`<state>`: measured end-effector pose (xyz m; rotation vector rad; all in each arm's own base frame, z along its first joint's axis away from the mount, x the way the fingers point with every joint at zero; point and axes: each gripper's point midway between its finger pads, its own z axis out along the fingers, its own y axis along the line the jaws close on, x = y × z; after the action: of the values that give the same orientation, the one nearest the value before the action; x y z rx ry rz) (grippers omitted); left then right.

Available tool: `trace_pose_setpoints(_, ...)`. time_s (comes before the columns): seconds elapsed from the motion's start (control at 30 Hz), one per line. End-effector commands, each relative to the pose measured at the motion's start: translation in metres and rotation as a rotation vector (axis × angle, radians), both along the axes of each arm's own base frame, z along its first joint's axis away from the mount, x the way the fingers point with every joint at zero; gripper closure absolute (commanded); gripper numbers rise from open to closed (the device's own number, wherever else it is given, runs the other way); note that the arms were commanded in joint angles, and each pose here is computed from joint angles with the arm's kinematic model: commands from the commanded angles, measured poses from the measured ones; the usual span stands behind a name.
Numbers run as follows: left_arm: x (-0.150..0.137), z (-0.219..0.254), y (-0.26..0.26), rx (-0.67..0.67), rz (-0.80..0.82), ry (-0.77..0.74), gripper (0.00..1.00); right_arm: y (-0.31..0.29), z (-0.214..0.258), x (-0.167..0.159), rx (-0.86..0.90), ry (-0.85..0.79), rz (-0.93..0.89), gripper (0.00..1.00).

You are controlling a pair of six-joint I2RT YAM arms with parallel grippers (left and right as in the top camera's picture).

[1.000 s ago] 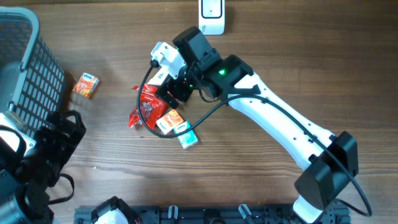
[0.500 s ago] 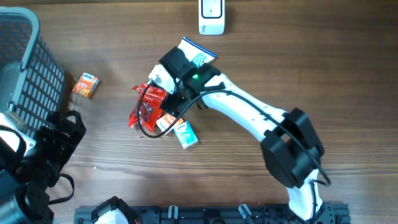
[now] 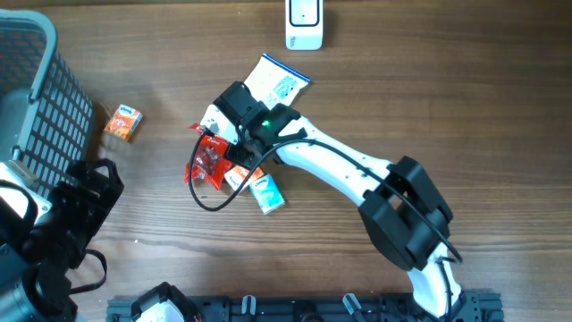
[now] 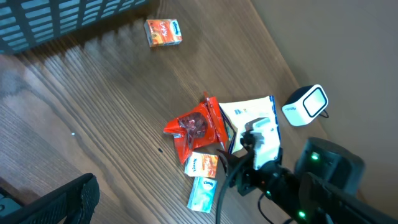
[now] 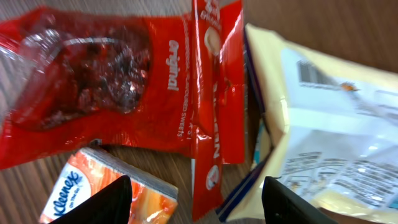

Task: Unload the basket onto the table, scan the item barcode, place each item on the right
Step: 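Lower the right gripper onto the red Nescafe stick in the pile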

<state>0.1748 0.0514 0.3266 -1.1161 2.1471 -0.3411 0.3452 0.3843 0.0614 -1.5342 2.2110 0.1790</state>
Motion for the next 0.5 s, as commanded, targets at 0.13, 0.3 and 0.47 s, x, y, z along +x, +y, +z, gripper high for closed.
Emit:
trace_pose_setpoints(0.13, 0.000, 0.002, 0.002, 0.003, 0.018, -0.005, 0.00, -0.001, -0.027, 0.009, -0.038, -0.009, -0.014, 0.32)
trace_pose_setpoints(0.3, 0.000, 0.002, 0.002, 0.003, 0.018, -0.005, 0.00, -0.004, -0.032, 0.019, -0.066, -0.057, -0.027, 0.32)
trace_pose_setpoints(0.47, 0.000, 0.002, 0.002, 0.003, 0.018, -0.005, 0.00, -0.005, -0.043, 0.018, -0.080, -0.042, -0.028, 0.32)
